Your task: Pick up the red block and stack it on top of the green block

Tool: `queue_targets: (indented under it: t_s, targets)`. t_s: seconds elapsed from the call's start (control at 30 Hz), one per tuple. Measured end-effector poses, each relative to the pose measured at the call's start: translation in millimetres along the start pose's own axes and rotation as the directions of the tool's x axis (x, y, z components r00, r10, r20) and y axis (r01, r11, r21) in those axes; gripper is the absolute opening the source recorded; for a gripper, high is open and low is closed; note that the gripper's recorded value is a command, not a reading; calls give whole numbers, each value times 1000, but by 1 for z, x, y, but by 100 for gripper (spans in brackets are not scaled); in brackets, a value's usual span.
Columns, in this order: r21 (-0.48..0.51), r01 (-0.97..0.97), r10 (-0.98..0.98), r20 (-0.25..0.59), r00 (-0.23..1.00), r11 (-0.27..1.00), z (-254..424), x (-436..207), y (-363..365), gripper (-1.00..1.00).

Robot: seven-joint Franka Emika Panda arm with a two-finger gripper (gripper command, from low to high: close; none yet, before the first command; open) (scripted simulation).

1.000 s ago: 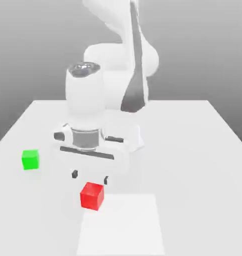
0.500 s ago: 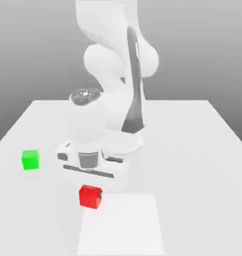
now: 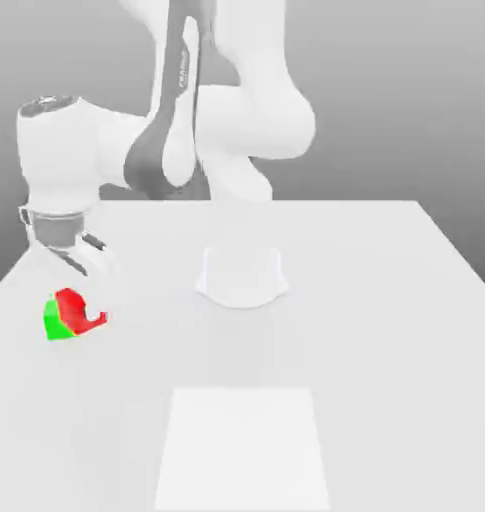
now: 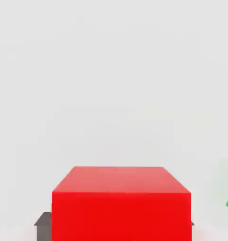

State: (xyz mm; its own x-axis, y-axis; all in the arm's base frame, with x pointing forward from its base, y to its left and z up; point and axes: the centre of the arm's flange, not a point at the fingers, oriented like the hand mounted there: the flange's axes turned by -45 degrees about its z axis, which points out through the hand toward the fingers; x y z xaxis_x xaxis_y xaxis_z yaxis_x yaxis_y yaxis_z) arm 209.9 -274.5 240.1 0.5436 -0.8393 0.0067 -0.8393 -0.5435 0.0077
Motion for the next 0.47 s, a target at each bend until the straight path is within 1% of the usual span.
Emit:
queue_targets:
  t_s: [0.1,0.13,0.37,0.4,0.47]
  targets:
    - [4,-189,189,6,982,982,-5,-2,64,-100]
    - [7,-219,219,7,976,976,-2,-3,75,-100]
    - [12,-247,247,9,969,969,50,-4,83,-100]
    - [10,-248,248,9,969,969,57,-5,84,100]
    - [10,-245,245,9,969,969,57,-5,83,100]
